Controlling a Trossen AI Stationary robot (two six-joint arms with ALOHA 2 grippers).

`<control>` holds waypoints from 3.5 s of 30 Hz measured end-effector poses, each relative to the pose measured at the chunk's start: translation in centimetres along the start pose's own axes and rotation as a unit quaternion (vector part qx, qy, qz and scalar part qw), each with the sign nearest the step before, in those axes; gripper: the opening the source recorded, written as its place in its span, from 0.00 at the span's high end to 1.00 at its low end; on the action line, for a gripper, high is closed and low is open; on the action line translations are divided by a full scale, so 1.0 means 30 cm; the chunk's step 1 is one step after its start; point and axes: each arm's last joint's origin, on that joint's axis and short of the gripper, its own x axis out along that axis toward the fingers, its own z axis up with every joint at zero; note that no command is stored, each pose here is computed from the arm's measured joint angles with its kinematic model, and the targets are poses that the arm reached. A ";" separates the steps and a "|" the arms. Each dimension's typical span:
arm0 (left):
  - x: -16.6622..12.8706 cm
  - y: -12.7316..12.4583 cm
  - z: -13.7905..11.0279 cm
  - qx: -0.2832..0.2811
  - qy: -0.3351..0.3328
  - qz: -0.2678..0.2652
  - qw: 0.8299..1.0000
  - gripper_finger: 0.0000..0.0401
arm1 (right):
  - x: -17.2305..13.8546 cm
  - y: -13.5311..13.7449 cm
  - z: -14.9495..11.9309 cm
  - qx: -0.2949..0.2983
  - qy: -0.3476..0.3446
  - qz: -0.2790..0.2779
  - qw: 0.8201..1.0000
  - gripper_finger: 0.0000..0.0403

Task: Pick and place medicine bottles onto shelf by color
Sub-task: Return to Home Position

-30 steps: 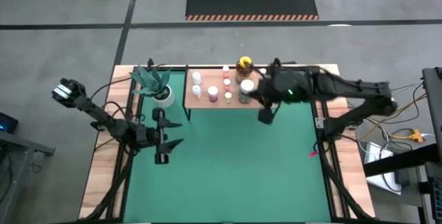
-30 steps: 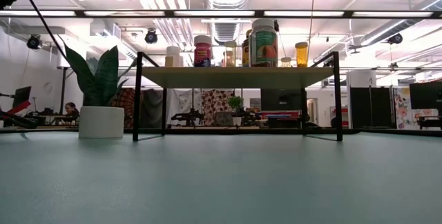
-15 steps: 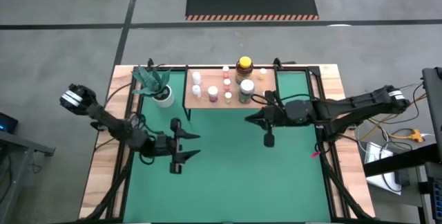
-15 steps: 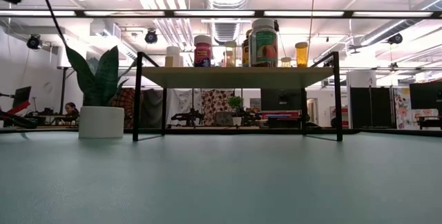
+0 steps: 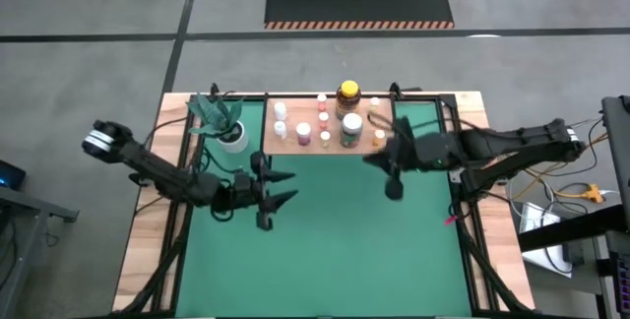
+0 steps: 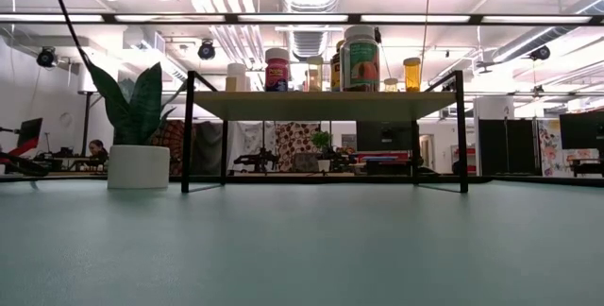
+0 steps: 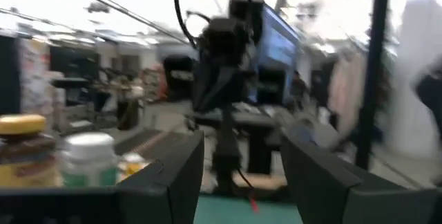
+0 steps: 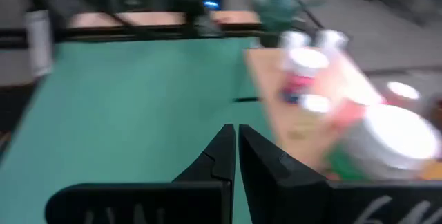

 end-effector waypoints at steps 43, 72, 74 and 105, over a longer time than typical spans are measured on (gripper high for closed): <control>-0.247 0.069 -0.055 0.130 0.225 -0.071 0.963 0.59 | 0.060 0.055 -0.575 -0.143 -0.270 0.156 0.939 0.98; -0.492 0.259 -0.142 0.138 0.061 -0.048 0.987 0.99 | -0.200 -0.085 -0.641 -0.215 -0.517 0.022 0.828 0.98; -0.494 0.261 -0.138 0.135 0.056 -0.044 0.988 0.97 | -0.213 -0.092 -0.647 -0.194 -0.520 0.025 0.832 0.98; -0.486 0.253 -0.163 0.148 0.080 -0.048 0.984 0.93 | -0.127 -0.091 -0.706 0.255 -0.329 0.146 0.897 0.98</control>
